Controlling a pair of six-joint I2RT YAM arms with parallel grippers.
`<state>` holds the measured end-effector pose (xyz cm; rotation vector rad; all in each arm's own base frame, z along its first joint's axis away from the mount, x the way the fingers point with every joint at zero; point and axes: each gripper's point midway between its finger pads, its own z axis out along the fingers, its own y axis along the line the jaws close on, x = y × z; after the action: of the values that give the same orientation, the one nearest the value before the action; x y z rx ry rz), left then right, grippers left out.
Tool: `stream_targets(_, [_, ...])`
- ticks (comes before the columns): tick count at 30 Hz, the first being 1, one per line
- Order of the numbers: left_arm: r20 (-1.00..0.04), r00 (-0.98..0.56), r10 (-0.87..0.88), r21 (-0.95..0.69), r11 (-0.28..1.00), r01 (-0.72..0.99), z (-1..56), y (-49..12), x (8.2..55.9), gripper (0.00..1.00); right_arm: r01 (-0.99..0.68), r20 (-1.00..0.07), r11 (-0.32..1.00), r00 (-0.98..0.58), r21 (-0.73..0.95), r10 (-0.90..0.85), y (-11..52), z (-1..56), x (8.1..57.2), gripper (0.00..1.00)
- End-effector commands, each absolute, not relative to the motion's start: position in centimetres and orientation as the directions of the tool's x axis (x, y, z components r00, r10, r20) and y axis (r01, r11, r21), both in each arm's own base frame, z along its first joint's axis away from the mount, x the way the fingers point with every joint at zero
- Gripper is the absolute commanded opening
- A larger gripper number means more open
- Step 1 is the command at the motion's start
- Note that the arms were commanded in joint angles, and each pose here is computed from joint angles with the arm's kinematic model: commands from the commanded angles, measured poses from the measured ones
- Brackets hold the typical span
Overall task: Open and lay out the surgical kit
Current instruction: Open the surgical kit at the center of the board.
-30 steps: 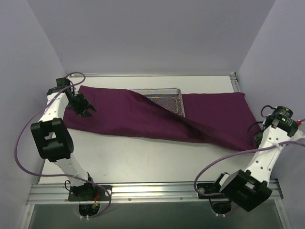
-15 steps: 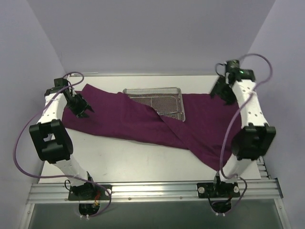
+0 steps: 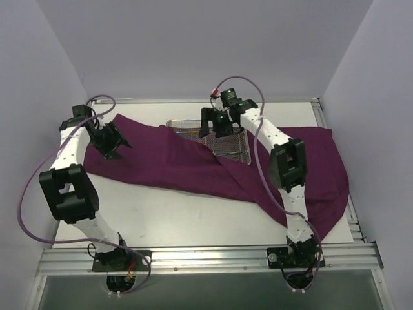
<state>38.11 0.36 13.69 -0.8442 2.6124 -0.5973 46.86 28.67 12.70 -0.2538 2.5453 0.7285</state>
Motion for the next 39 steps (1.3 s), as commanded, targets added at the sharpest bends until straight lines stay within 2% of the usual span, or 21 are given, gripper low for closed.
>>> stream_targets(1, [-0.181,-0.783,-0.594,-0.540,0.726,-0.426,14.4,-0.8,38.8,0.68,-0.446,-0.525,0.770,-0.834,0.455,-0.173,31.3,12.3,45.5,0.80])
stream_targets(6, [-0.170,-0.780,-0.602,-0.532,0.723,-0.441,14.6,-1.1,38.2,0.69,-0.453,-0.499,0.766,-0.843,0.456,-0.201,32.1,10.1,45.1,0.79])
stream_targets(8, [-0.171,-0.785,-0.596,-0.525,0.729,-0.439,14.6,-1.3,37.9,0.68,-0.438,-0.467,0.766,-0.860,0.470,-0.205,32.3,8.9,44.8,0.74])
stream_targets(13, [-0.183,-0.783,-0.594,-0.505,0.741,-0.444,14.6,-1.1,37.9,0.68,-0.463,-0.463,0.745,-0.855,0.480,-0.233,33.8,8.3,43.8,0.58])
stream_targets(25, [-0.230,-0.791,-0.566,-0.502,0.766,-0.402,16.0,-2.3,39.0,0.66,-0.425,-0.405,0.801,-0.879,0.421,-0.253,33.0,5.0,43.2,0.63])
stream_targets(27, [-0.221,-0.791,-0.570,-0.510,0.759,-0.404,16.3,-2.9,39.0,0.64,-0.418,-0.388,0.798,-0.886,0.435,-0.252,33.2,4.3,42.9,0.58])
stream_targets(30, [-0.211,-0.788,-0.578,-0.510,0.753,-0.415,16.4,-3.6,39.0,0.62,-0.443,-0.419,0.780,-0.871,0.441,-0.258,34.5,5.7,42.9,0.44])
stream_targets(31, [-0.208,-0.783,-0.586,-0.507,0.749,-0.425,16.4,-3.6,38.8,0.61,-0.460,-0.446,0.770,-0.858,0.442,-0.256,35.0,6.8,43.1,0.31])
stream_targets(33, [-0.209,-0.760,-0.616,-0.499,0.736,-0.459,16.5,-3.2,38.6,0.59,-0.498,-0.500,0.746,-0.827,0.442,-0.257,36.2,9.5,42.7,0.19])
stream_targets(34, [-0.222,-0.749,-0.625,-0.483,0.737,-0.472,16.5,-2.7,38.5,0.59,-0.516,-0.526,0.736,-0.811,0.439,-0.255,36.7,10.8,42.6,0.07])
stream_targets(35, [-0.216,-0.737,-0.641,-0.471,0.729,-0.496,16.5,-2.3,38.3,0.59,-0.533,-0.544,0.725,-0.798,0.437,-0.259,37.2,11.9,42.3,0.02])
stream_targets(39, [-0.245,-0.693,-0.679,-0.431,0.716,-0.549,16.7,-0.6,38.5,0.59,-0.655,-0.634,0.586,-0.718,0.477,-0.287,40.3,18.4,37.9,0.00])
